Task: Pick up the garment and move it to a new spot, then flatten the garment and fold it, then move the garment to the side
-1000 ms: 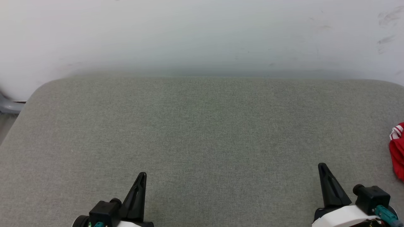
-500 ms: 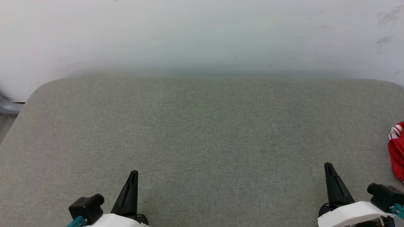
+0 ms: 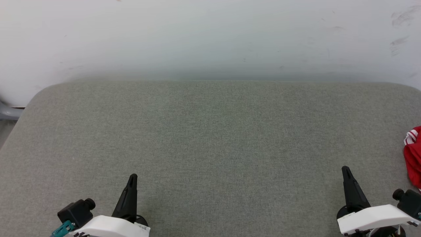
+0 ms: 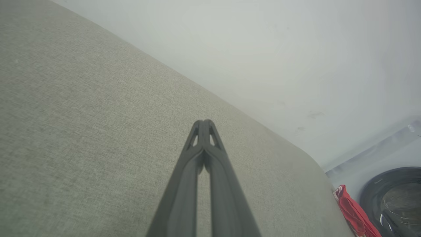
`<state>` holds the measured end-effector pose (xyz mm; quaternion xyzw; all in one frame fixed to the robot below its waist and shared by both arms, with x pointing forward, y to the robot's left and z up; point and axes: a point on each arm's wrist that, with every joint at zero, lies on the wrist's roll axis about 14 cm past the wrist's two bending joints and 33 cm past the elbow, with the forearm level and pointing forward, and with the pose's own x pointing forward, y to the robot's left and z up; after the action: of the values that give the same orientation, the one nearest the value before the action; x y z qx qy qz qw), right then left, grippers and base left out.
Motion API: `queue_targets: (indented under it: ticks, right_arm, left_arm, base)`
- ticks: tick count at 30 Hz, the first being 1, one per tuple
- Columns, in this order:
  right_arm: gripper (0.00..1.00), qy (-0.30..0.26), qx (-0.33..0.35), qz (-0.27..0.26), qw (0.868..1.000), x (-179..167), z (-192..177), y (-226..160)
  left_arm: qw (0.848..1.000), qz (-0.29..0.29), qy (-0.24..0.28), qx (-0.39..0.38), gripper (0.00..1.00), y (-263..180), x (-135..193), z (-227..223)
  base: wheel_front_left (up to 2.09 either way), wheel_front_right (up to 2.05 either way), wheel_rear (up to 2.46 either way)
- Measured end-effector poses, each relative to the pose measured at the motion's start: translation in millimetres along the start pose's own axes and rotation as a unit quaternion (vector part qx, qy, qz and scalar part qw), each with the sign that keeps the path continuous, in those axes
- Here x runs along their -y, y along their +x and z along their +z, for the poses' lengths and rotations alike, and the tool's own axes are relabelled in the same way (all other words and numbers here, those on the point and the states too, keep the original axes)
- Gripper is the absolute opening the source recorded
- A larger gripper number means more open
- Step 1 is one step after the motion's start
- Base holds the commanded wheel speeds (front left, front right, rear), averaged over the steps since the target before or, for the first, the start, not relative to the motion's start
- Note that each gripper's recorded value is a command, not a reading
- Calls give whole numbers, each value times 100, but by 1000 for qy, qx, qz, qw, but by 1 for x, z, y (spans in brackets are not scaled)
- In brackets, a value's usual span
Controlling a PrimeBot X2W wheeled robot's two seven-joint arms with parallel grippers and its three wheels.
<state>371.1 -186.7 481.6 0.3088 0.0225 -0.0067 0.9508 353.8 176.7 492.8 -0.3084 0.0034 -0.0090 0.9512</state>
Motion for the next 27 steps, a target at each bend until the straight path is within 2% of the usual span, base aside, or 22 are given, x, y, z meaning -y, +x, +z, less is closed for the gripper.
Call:
queue_targets:
  ticks: [13,27]
  right_arm:
    - [0,89,0,-9,996,2,4,3]
    - [0,174,1,-12,985,3,8,7]
  left_arm:
    - [996,15,-89,-1,0,5,-7,3]
    - [985,22,-174,-2,0,11,-10,7]
  base:
    - [0,0,0]
    - [0,0,0]
